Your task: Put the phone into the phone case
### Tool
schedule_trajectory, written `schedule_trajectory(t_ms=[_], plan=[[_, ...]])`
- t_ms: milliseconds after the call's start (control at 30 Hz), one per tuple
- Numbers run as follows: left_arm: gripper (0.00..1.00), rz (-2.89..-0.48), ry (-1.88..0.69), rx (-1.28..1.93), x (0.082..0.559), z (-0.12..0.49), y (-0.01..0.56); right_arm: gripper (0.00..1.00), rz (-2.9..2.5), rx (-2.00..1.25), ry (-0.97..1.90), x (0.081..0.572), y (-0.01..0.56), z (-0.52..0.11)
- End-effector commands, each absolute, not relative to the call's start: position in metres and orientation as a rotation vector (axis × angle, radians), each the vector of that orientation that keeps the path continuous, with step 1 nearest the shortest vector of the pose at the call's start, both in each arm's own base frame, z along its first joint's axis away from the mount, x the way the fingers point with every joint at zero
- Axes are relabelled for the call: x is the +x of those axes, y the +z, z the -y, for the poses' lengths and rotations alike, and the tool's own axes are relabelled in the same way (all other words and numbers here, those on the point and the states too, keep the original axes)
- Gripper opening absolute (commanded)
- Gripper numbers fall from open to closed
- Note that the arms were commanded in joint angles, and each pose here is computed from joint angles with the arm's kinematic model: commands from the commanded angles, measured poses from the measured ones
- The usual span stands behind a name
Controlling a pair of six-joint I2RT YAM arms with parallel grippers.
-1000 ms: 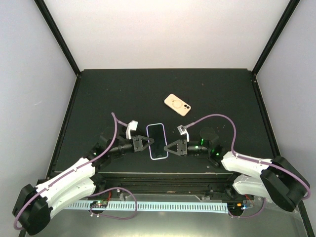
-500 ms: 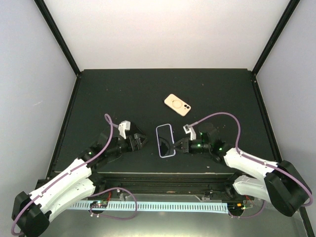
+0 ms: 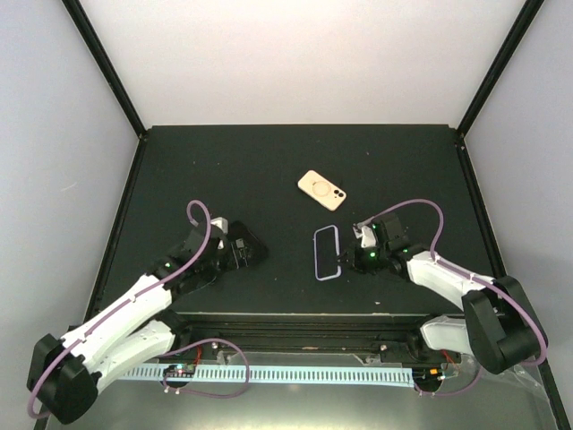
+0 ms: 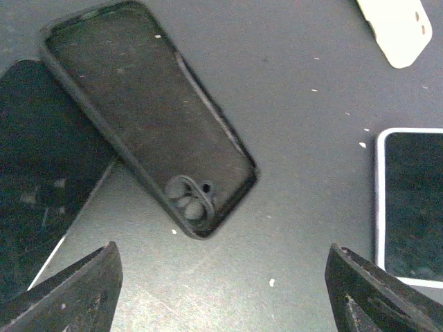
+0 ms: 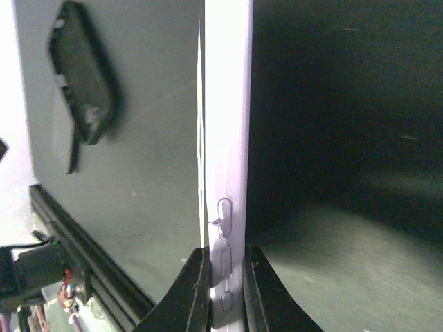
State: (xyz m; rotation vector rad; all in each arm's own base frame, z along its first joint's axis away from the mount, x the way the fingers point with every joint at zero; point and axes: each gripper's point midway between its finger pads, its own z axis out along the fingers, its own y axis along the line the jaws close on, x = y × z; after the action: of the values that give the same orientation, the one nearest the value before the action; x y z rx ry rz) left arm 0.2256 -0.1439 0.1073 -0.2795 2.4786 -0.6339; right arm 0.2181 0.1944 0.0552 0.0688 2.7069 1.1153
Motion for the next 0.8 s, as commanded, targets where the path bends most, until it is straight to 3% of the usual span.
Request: schedule_trajectory(t_ms=[0, 400, 600, 767], plan=[[0.8, -2.496, -0.552, -0.327, 0.236, 0.133, 0.104, 0.06, -2.713, 0.109, 0.997, 0.227, 0.048, -0.173], [0.67, -2.547, -0.546, -0.41, 0.256, 0.131, 0.073, 0.23, -2.753, 0.197, 0.814, 0.234, 0.033, -0.151], [0.58, -2.566, -0.519, -0.447, 0.263, 0.13, 0.06, 0.52, -2.703, 0.173, 0.813, 0.235, 0.056, -0.15], [0.56, -2.558, -0.516, -0.468, 0.268, 0.13, 0.052, 0.64, -2.632, 0.14, 0.871, 0.233, 0.078, -0.154]])
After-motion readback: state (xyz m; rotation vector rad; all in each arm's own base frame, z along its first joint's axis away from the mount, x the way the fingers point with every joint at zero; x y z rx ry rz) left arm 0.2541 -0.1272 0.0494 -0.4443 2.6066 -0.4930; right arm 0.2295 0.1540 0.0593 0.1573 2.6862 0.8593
